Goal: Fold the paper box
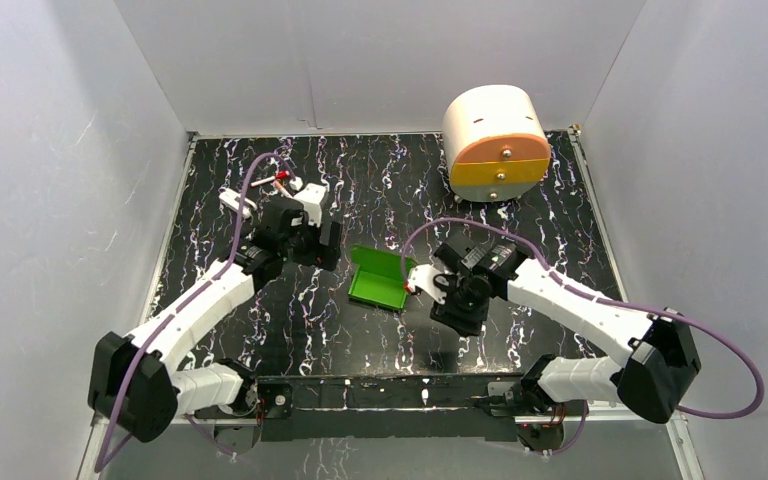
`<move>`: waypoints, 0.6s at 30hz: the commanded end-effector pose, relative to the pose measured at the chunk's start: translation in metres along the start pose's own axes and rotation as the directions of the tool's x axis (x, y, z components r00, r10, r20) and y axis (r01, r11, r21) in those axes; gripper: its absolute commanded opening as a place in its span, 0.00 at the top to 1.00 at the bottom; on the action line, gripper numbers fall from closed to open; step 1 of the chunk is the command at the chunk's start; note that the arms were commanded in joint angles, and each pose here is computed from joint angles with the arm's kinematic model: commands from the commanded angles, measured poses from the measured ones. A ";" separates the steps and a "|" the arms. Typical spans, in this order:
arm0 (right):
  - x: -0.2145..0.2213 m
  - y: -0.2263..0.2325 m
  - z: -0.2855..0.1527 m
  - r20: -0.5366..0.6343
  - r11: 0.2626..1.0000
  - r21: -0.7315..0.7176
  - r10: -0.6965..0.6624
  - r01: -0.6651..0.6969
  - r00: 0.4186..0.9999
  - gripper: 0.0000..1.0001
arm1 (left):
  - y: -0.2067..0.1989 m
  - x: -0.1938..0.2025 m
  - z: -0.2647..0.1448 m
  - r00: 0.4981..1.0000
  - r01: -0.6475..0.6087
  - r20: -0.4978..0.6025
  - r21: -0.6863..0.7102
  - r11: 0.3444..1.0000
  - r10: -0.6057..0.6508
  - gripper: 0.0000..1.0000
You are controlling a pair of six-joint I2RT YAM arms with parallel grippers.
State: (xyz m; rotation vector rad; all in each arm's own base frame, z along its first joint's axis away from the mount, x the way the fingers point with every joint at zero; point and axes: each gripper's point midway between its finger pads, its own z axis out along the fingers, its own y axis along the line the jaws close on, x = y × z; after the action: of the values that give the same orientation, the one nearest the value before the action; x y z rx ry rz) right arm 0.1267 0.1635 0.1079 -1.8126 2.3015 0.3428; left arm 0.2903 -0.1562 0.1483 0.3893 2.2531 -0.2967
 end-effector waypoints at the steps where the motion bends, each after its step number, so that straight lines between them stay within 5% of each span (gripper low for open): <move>1: 0.015 0.004 0.010 -0.036 1.000 -0.017 0.011 -0.011 0.999 0.44 | -0.025 -0.013 0.004 0.997 -0.077 0.021 0.158 0.984 0.074 0.08; 18: 0.049 0.001 0.025 -0.122 0.992 -0.037 0.115 -0.121 0.986 0.44 | -0.047 -0.012 0.033 0.992 -0.122 0.050 0.299 0.946 0.112 0.11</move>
State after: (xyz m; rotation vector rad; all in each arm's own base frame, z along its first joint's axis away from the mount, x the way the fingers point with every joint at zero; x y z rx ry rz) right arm 0.1107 0.1247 0.0677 -1.7877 2.5106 0.3087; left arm 0.3002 -0.2049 0.1349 0.6109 2.1907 -0.5391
